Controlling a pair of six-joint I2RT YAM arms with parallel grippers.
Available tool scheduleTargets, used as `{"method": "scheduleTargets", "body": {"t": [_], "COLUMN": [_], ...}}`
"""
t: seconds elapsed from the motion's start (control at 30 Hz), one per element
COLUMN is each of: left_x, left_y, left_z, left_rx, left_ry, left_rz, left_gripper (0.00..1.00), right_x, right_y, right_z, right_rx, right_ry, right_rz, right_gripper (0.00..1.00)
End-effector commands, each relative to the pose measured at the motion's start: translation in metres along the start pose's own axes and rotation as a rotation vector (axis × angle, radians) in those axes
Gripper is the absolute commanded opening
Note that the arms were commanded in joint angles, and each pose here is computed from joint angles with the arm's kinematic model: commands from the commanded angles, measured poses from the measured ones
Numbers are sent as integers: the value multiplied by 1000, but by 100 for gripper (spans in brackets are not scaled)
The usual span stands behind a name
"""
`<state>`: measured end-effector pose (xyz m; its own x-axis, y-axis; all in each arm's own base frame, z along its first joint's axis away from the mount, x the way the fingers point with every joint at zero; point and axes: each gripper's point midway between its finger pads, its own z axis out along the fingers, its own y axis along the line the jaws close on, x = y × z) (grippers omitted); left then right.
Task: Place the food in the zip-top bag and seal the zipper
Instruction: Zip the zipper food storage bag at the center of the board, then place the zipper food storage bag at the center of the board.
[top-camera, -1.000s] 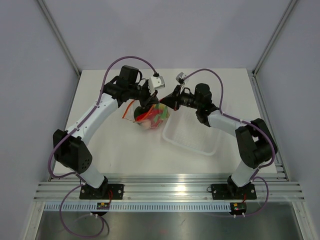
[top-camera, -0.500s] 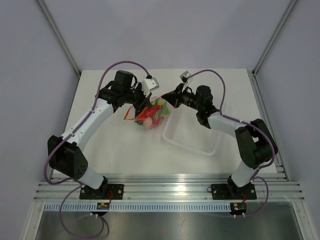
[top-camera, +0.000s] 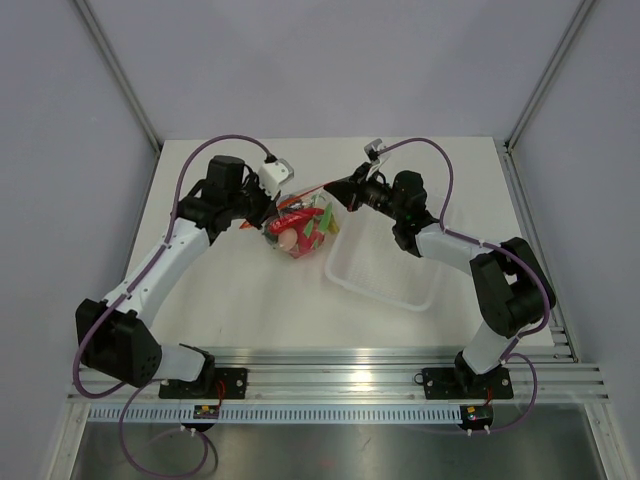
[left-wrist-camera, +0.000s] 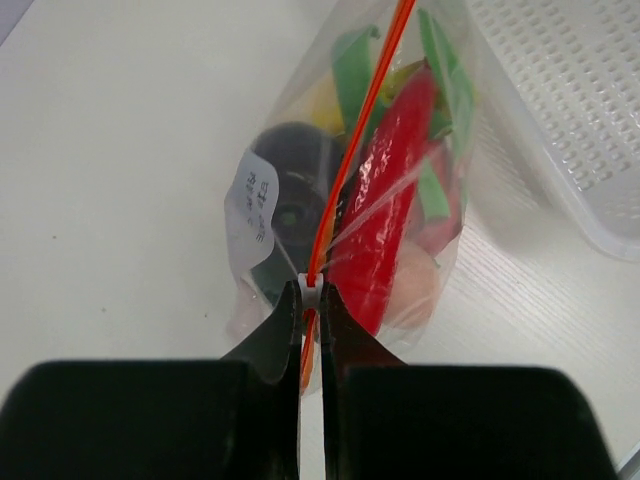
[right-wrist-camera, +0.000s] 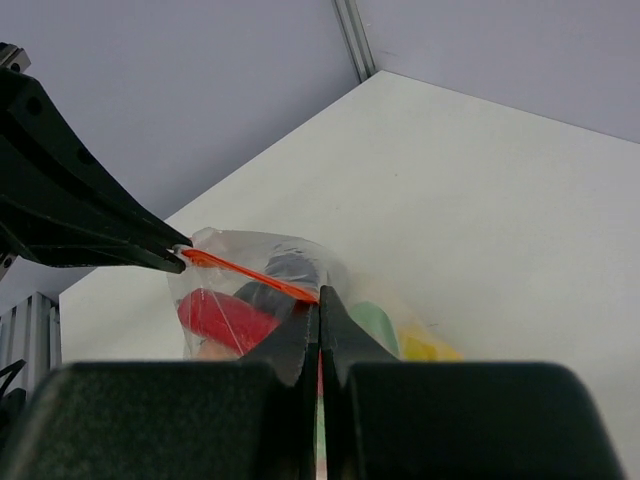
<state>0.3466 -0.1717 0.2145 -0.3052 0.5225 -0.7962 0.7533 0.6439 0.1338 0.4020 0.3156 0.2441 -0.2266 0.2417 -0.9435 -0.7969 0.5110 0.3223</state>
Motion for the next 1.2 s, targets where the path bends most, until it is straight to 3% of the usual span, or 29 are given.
{"method": "scheduleTargets", "body": {"t": [0.0,0.53,0.83,1.03,1.17], "left_x": [16,78,100,85,60], "left_y": [27,89,100,98,111], "left_z": [-16,-35,-53,-50,-52], "left_rx": [-139,-507,-596,-557,-567], "left_ry": [31,111,101,50,-3], "left_rz": [-54,-283,-347,-362,-356], "left_gripper": [0,0,0,0,0], "right_x": [-72,-90,-89,-86,-89], "right_y": [-7,-33,-41,-35,-24], "right_z": [-1,3,3,6,24], "right_rx": [43,57,36,-7,-94], "right_ry": [-218,-299,-335,-313,-206], "right_rz": [-96,-16,52,51,47], "right_gripper": [0,0,0,0,0]}}
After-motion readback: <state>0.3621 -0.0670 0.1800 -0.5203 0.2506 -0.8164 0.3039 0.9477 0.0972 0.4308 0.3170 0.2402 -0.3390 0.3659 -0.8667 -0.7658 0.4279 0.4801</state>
